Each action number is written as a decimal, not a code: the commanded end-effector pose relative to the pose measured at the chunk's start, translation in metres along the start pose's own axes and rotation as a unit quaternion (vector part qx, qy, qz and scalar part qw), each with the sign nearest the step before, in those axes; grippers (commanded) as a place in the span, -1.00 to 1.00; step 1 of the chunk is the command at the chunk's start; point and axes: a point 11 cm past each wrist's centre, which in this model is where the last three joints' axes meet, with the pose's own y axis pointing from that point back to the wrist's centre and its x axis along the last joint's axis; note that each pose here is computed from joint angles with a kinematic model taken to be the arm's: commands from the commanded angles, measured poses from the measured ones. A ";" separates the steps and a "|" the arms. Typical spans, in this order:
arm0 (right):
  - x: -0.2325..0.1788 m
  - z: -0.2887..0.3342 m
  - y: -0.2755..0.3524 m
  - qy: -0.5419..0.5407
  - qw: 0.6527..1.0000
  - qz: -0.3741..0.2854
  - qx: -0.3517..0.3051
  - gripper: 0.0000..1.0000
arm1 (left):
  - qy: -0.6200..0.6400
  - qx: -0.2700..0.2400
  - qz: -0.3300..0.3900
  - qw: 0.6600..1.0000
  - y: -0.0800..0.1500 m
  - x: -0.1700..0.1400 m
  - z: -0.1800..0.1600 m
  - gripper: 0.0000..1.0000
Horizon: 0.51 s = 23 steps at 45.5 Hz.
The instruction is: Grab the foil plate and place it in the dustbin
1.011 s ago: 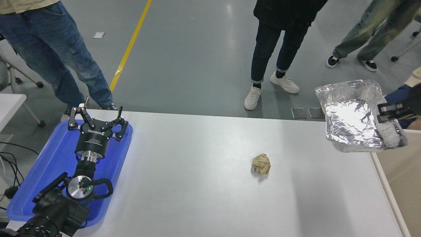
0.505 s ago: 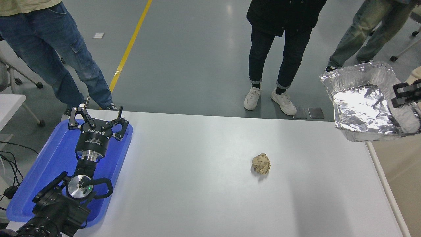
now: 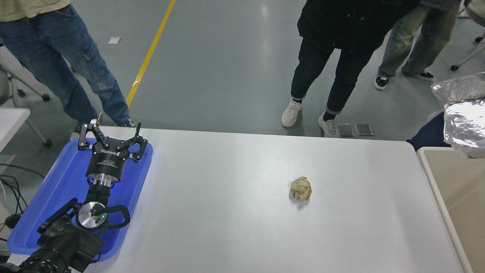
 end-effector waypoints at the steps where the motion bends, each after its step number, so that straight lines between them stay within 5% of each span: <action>1: -0.035 0.079 -0.062 -0.024 0.996 -0.008 -0.086 -1.00 | 0.000 0.000 0.000 1.000 0.000 0.000 0.000 1.00; 23: -0.155 0.070 -0.196 0.077 0.989 0.008 -0.129 -1.00 | 0.000 -0.001 0.000 1.000 0.000 0.000 0.001 1.00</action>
